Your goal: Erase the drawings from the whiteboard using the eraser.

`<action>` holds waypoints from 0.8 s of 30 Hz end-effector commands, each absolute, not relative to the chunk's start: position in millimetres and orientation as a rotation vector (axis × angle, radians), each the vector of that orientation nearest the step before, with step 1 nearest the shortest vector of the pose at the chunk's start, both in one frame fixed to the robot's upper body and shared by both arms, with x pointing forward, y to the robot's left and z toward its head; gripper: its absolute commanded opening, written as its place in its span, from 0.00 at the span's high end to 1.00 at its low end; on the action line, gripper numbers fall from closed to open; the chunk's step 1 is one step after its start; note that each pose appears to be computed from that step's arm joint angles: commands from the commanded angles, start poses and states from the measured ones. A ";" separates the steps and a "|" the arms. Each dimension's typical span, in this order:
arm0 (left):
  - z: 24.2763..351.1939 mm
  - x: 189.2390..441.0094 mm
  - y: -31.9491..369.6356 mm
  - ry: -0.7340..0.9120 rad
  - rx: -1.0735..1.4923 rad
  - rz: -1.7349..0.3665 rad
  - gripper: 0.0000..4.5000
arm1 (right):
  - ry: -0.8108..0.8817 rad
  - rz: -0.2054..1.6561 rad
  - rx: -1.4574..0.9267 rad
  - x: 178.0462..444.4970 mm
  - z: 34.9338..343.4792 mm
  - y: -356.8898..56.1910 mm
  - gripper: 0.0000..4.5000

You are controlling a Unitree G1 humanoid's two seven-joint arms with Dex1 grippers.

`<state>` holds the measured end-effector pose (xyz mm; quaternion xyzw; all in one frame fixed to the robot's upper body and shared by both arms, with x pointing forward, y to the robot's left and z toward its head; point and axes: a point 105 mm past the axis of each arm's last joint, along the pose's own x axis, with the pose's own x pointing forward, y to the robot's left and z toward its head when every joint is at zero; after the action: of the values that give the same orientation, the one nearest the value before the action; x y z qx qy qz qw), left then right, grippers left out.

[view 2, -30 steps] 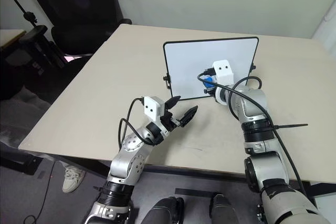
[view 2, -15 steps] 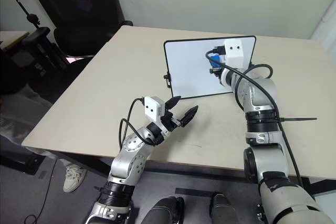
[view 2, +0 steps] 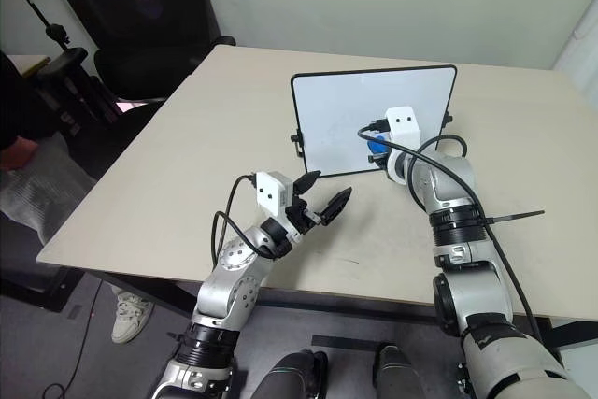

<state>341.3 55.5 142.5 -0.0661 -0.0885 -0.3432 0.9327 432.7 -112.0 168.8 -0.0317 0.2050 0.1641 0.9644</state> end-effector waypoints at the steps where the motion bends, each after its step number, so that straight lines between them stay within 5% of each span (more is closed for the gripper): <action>1: 158.0 337.1 55.9 -0.244 -0.131 -0.706 0.00 | 0.349 0.339 -0.074 435.5 188.6 -110.3 0.82; 11: 158.2 337.3 55.9 -0.243 -0.132 -0.708 0.00 | 0.134 0.324 -0.009 435.8 253.3 -119.0 0.82; 24: 158.4 336.9 53.4 -0.243 -0.134 -0.726 0.00 | 0.109 0.269 0.030 411.5 256.6 -152.4 0.82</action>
<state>340.7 55.2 143.6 -0.0656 -0.0904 -0.3460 0.9316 423.7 -150.1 242.0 0.0116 0.0752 0.1272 0.9889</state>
